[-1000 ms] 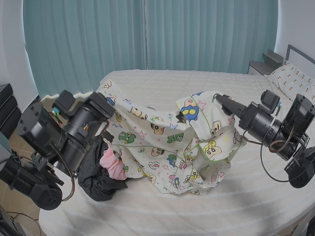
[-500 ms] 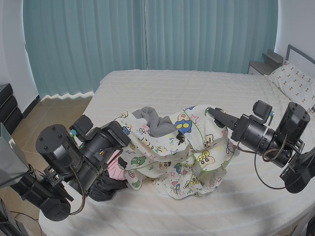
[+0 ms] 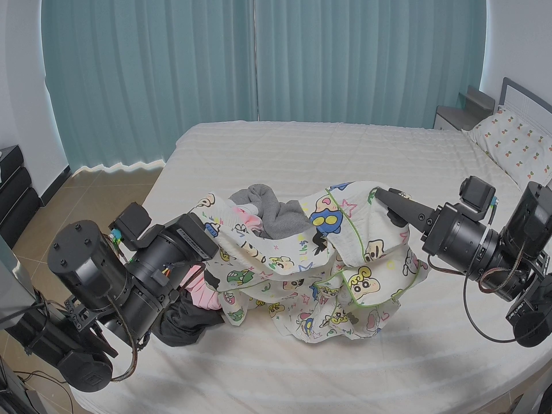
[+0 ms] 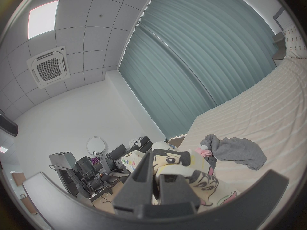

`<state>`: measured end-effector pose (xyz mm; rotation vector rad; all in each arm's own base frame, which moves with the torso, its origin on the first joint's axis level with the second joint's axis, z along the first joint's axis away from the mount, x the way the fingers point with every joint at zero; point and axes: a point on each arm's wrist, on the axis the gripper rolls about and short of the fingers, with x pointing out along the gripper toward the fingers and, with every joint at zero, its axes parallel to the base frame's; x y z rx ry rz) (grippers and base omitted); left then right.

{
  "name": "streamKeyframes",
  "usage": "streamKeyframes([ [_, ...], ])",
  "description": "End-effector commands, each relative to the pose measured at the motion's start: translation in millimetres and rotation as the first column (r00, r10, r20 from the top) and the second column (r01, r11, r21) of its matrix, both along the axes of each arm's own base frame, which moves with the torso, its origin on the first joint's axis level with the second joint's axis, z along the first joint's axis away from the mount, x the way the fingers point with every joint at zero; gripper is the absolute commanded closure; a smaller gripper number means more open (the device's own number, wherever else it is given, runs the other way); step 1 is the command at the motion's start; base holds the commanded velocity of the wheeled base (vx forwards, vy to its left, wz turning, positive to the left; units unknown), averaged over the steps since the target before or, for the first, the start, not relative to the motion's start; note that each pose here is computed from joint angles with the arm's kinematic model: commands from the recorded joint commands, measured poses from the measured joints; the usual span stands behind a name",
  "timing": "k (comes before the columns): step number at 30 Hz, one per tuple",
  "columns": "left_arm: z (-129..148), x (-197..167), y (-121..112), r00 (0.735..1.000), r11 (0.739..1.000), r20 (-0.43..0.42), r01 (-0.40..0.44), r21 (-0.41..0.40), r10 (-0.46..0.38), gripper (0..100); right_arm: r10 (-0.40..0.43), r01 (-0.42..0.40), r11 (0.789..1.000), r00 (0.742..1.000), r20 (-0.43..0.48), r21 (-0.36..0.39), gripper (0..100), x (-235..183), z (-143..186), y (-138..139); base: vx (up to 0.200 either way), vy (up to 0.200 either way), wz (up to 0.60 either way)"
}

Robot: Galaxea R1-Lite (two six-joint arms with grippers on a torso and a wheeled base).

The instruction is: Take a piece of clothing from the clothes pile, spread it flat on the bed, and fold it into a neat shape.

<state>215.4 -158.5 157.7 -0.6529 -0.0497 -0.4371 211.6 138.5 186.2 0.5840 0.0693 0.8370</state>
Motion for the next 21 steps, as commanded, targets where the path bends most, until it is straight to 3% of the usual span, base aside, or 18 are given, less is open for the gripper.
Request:
streamKeyframes([
  [1, 8, -6, 4, 0.999, 1.0, 0.032, 0.005, -0.023, -0.004, 100, 0.01, -0.01, 1.0, 0.999, 0.033, 0.019, 100, -8, 10, -2, -0.2, 0.0, 0.0],
  [3, 8, -8, 4, 0.999, 1.0, 0.032, 0.008, -0.023, -0.007, 100, 0.016, -0.017, 0.999, 0.999, 0.046, 0.027, 100, -11, 13, -2, -0.2, 0.0, 0.0],
  [15, 9, -7, 3, 0.999, 0.999, 0.034, 0.008, -0.034, -0.007, 100, 0.017, -0.019, 0.999, 0.998, 0.058, 0.036, 100, -15, 17, -5, 0.0, 0.0, 0.0],
  [21, 10, -5, 1, 0.999, 0.999, 0.036, 0.012, -0.037, -0.01, 100, 0.015, -0.018, 0.999, 0.998, 0.059, 0.037, 100, -13, 17, -4, 0.0, -0.2, 0.0],
])
